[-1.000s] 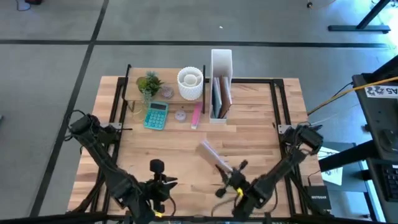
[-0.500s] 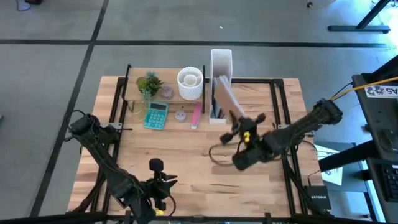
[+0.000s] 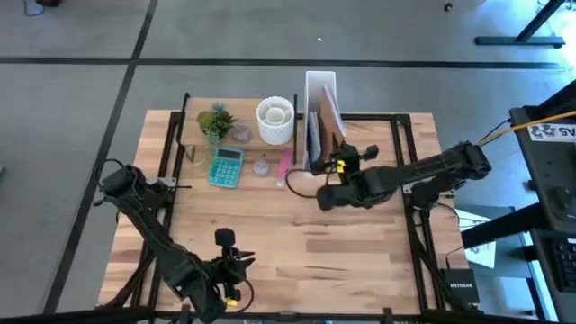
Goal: Stock shelves
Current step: Put the brown book in the book organizer
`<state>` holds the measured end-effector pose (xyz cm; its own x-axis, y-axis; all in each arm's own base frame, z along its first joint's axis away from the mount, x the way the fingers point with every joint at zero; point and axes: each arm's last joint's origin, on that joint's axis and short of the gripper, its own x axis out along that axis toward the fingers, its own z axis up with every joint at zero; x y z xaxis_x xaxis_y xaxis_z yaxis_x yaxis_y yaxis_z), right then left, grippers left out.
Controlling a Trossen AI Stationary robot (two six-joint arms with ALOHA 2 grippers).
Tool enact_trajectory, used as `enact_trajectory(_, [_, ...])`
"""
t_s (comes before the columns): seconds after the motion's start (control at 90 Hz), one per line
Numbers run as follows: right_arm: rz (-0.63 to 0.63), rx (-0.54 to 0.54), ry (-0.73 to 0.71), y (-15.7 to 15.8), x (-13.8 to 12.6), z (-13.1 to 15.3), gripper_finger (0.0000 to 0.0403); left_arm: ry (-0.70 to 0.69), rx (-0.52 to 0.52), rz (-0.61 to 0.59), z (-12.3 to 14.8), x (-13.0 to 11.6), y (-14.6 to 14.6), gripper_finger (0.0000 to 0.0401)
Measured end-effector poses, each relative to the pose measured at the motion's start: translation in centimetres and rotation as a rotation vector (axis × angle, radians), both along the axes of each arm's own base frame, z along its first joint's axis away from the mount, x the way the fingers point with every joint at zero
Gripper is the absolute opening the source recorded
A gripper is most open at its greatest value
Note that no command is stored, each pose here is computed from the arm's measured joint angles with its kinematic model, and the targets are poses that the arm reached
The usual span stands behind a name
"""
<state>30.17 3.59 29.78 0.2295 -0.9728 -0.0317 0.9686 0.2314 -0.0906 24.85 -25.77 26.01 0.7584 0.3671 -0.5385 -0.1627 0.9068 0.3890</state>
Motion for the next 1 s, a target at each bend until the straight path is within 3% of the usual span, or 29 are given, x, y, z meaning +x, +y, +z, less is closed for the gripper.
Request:
enact_trajectory(0.233, [-0.059,0.014,-0.070,-1.6,1.6,-0.7,0.0001,-0.010,-0.007,-0.009,0.1,0.1,-0.2,0.0050])
enact_trajectory(1.0, [-0.038,0.032,-0.181,-0.7,3.2,1.0,0.0001,-0.021,0.005,-0.037,0.2,0.7,-0.3,0.0050])
